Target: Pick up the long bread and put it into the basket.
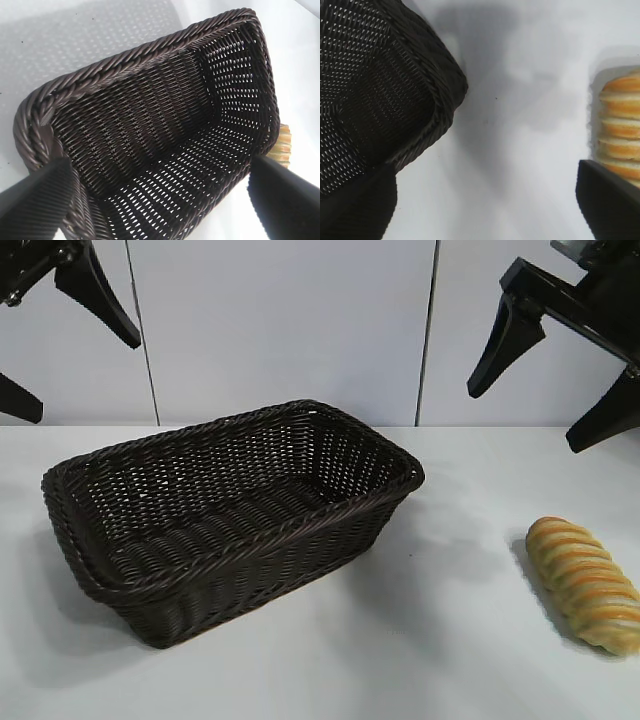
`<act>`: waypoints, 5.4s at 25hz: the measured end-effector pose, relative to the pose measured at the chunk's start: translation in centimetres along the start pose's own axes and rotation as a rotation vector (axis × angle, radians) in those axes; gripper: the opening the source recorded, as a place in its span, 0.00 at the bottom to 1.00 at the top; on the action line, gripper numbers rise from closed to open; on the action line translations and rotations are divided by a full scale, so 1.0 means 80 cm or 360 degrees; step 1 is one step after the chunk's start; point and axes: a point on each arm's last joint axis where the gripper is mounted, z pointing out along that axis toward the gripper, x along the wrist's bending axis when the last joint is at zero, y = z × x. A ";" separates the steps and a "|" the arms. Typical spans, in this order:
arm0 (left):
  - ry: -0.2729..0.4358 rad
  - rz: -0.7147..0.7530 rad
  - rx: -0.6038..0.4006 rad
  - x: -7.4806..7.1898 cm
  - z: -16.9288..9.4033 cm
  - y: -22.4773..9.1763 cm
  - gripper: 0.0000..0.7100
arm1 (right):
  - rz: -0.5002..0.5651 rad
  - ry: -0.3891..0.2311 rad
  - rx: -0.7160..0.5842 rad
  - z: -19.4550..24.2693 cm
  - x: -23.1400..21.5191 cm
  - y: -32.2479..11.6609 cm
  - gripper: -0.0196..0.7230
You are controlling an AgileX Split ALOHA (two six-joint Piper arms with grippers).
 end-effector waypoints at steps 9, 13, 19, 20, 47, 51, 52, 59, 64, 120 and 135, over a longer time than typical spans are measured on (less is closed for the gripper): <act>0.0000 0.0000 0.0000 0.000 0.000 0.000 0.97 | 0.0000 0.0000 0.0001 0.000 0.000 0.000 0.96; 0.0000 0.0000 0.0000 0.000 0.000 0.000 0.97 | 0.0000 0.0000 0.0001 0.000 0.000 0.000 0.96; 0.0001 0.0000 -0.0023 0.000 0.000 0.002 0.97 | 0.0000 0.0000 0.0001 0.000 0.000 0.000 0.96; 0.0001 0.0000 -0.0021 0.000 0.000 0.001 0.97 | 0.0000 0.0000 0.0001 0.000 0.000 0.000 0.96; 0.0309 -0.0124 0.0180 0.070 0.072 -0.067 0.97 | 0.0000 0.0001 0.0009 0.000 0.000 -0.001 0.96; 0.0339 -0.0106 0.0252 0.068 0.107 -0.080 0.97 | 0.0000 0.0001 0.0009 0.000 0.000 -0.001 0.96; 0.0347 -0.0109 0.0256 0.069 0.112 -0.081 0.96 | 0.0000 0.0001 0.0009 0.000 0.000 -0.001 0.96; 0.0372 -0.0126 0.0200 0.077 0.123 -0.077 0.49 | 0.0000 0.0001 0.0009 0.000 0.000 -0.001 0.96; 0.0357 -0.0182 0.0154 0.074 0.124 -0.075 0.14 | 0.0000 0.0001 0.0006 0.000 0.000 0.000 0.96; 0.0288 0.0475 0.0395 -0.018 0.097 0.056 0.98 | 0.0007 0.0009 0.0002 0.000 0.001 0.000 0.96; 0.0495 0.0455 0.0296 0.011 0.029 0.077 0.98 | 0.0007 0.0010 0.0003 0.000 0.001 0.000 0.96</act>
